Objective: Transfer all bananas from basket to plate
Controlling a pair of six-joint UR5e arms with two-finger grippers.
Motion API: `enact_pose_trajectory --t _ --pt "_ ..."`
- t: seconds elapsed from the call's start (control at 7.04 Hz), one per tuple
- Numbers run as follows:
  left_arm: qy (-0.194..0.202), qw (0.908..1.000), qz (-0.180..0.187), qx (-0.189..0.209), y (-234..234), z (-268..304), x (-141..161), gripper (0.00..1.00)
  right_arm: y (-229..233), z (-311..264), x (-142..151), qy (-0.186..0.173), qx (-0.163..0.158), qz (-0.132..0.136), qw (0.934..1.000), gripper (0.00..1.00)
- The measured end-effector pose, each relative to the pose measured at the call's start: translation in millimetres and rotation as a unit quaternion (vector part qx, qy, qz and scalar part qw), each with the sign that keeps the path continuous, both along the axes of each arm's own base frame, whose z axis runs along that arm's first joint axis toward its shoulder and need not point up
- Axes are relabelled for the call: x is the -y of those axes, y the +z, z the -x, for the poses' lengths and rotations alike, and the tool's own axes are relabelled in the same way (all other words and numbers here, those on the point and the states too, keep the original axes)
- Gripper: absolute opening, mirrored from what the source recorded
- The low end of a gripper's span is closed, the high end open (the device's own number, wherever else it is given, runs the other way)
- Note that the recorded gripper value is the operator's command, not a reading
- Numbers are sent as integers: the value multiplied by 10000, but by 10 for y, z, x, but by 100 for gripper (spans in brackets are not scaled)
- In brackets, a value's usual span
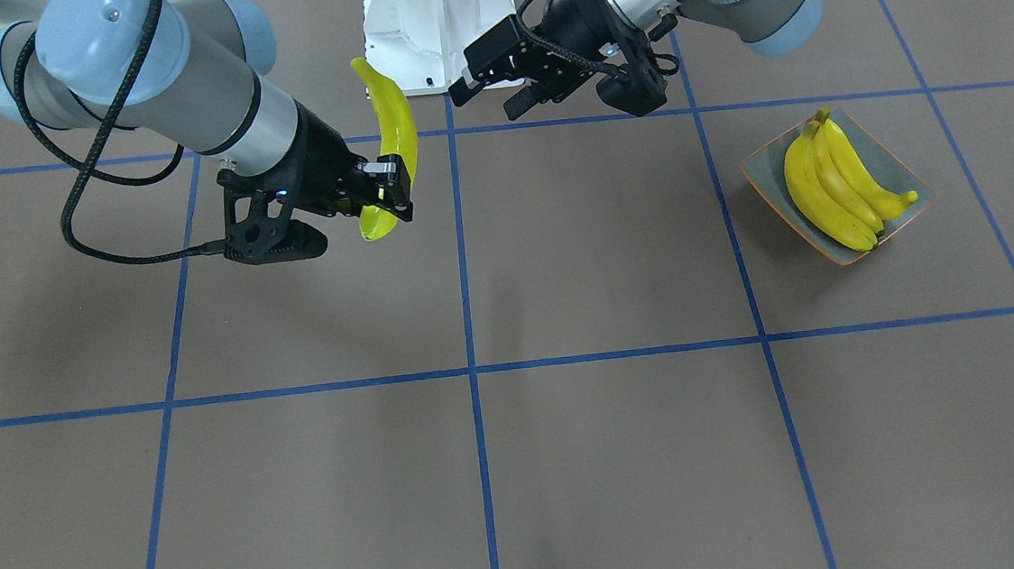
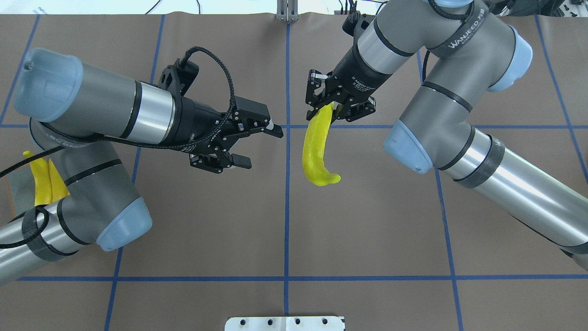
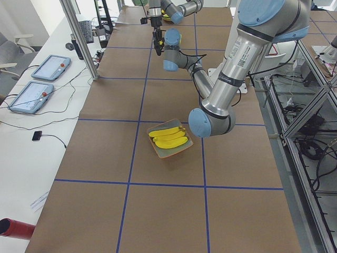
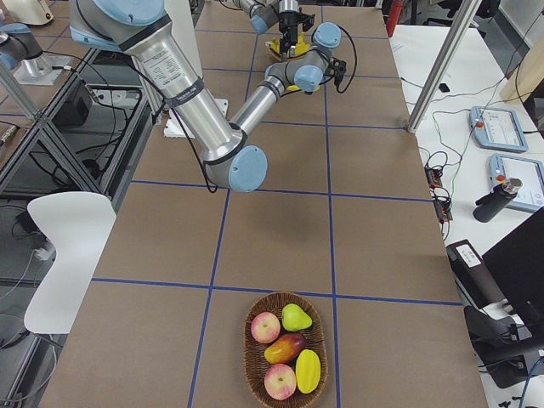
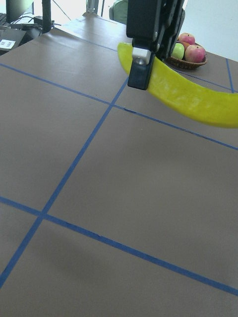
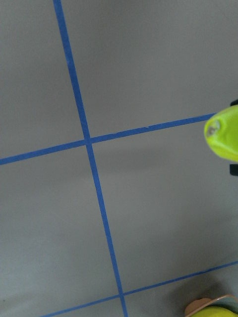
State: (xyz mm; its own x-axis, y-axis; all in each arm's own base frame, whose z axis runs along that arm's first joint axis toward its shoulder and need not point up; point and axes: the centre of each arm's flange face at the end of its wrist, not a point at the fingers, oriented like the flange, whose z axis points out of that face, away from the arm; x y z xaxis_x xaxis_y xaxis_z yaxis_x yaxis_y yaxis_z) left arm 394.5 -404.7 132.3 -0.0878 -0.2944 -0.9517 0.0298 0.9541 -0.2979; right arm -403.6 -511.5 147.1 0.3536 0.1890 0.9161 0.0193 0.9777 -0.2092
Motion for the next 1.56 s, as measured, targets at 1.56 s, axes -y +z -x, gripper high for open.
enact_pose_trajectory --t 1.56 --pt "281 9994 -188 -119 -323 -659 -233 67 -165 -17 -192 -232 267 -152 9993 0"
